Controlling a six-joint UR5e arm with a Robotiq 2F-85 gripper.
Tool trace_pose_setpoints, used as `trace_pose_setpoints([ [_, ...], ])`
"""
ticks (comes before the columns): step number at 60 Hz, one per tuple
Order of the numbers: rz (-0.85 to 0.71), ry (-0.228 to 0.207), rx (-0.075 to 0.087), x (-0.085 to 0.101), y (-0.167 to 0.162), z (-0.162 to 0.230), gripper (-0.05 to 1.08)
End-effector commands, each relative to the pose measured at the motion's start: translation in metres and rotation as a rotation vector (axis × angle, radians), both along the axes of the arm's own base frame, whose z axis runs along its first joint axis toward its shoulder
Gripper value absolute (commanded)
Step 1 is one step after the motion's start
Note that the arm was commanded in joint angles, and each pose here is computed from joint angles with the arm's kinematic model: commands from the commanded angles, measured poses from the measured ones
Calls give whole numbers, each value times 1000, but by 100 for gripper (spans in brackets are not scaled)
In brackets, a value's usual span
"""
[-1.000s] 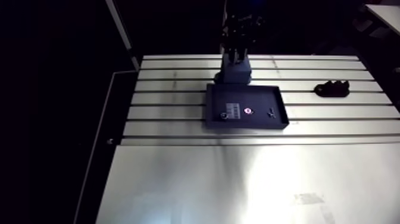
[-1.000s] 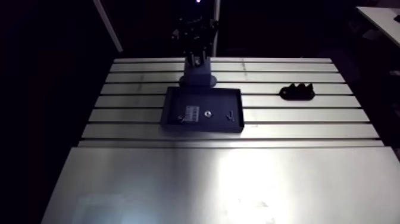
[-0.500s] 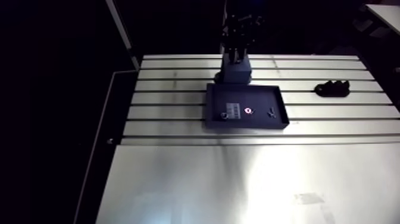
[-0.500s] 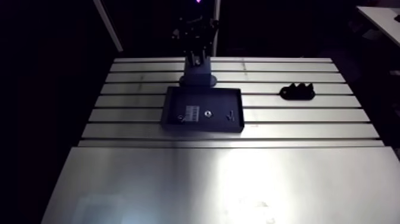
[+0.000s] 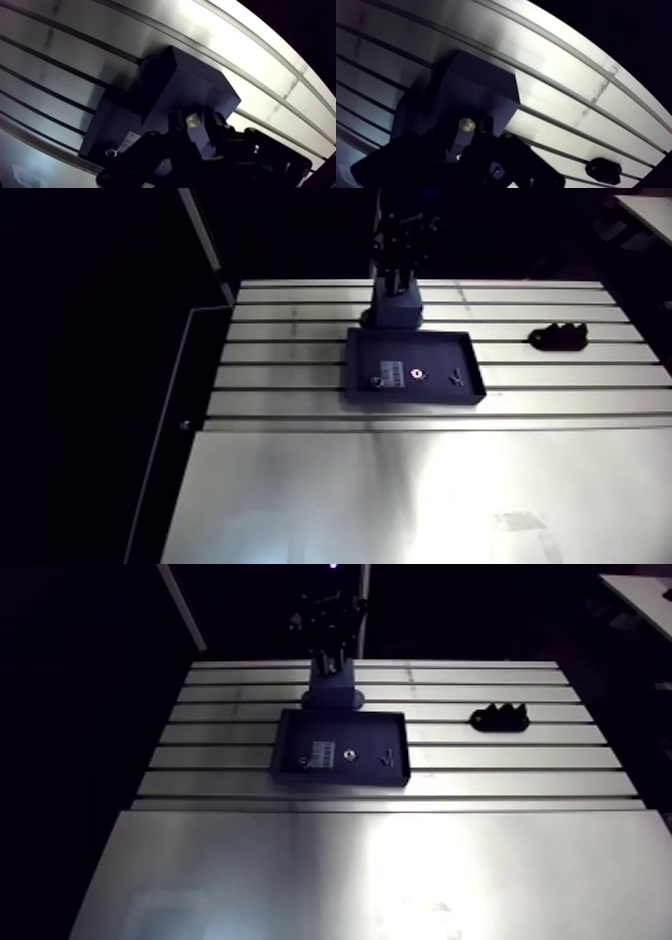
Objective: Pick up the M10 bolt and insert it into the hex recess until seated.
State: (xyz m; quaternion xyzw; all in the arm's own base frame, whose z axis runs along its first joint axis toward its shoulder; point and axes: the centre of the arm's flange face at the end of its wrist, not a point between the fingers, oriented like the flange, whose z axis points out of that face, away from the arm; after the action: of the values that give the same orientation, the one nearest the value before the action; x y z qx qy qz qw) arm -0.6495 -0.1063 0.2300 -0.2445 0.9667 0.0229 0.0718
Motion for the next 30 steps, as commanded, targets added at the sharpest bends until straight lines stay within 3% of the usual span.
trace_pose_setpoints([
  [1,1,-1,0,0,-1,0,64],
  [30,3,-2,0,1,-2,-1,67],
])
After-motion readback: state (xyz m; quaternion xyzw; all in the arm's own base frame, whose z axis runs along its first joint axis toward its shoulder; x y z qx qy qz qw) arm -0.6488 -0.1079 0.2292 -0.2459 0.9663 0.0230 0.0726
